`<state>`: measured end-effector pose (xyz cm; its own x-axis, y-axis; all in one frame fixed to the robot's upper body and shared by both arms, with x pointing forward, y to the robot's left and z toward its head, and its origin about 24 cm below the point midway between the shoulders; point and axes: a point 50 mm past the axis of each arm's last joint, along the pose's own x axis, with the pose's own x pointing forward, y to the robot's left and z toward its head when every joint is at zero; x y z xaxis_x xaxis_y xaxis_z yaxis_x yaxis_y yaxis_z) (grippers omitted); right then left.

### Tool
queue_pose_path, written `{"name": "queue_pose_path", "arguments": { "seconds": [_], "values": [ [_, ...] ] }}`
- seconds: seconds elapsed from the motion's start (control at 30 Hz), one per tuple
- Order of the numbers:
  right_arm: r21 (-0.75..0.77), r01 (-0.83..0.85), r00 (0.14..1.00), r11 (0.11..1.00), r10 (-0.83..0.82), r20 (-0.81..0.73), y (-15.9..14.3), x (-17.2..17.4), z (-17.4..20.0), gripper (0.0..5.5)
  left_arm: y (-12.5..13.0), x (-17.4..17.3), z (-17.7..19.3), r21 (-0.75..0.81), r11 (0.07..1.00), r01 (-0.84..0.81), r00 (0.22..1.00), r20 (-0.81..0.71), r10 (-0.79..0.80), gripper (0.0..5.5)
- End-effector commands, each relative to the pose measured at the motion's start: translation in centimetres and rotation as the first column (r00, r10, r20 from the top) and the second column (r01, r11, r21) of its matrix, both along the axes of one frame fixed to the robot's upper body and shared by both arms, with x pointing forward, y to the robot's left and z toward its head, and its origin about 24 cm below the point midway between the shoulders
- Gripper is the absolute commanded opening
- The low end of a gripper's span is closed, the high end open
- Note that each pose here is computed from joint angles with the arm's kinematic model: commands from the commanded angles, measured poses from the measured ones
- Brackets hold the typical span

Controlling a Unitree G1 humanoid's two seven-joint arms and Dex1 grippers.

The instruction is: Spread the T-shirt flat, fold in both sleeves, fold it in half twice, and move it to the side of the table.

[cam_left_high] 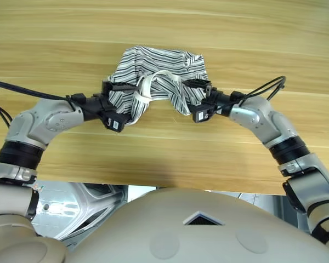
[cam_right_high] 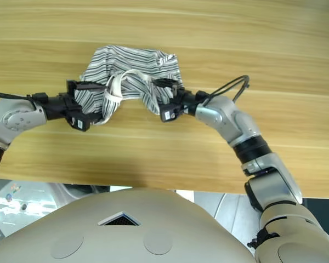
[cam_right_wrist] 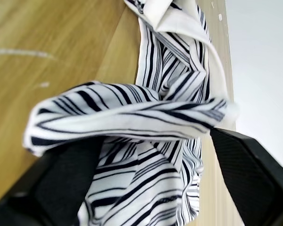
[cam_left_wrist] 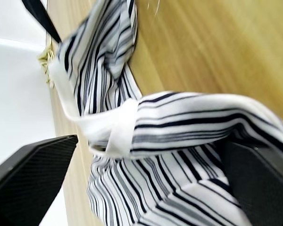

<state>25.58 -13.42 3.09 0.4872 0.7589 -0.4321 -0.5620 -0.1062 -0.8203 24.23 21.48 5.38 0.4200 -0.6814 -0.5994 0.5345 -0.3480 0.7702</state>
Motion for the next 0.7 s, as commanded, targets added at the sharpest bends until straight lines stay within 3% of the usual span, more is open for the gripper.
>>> {"name": "queue_pose_path", "arguments": {
  "seconds": [0.03,0.33,0.6,0.7],
  "values": [
    [-0.143,0.097,0.99,0.985,-0.11,-0.086,-4.7,-0.7,-1.3,4.14,3.1,0.1,-2.0,0.159,0.985,-0.07,0.994,-0.077,0.084,5.4],
    [-0.122,0.241,0.964,0.963,-0.251,-0.081,-8.8,-0.1,-0.2,4.14,6.6,1.8,-1.7,0.185,0.958,-0.22,0.975,0.018,0.22,5.4],
    [-0.049,0.244,0.966,0.969,-0.247,-0.082,-8.0,0.3,0.2,4.14,6.1,2.0,-2.7,0.116,0.965,-0.234,0.972,0.024,0.233,5.4],
    [0.024,0.221,0.972,0.975,-0.219,-0.085,-7.1,0.1,1.0,4.14,5.0,1.8,-2.6,0.019,0.978,-0.209,0.978,0.005,0.209,5.4]
  ]
}}
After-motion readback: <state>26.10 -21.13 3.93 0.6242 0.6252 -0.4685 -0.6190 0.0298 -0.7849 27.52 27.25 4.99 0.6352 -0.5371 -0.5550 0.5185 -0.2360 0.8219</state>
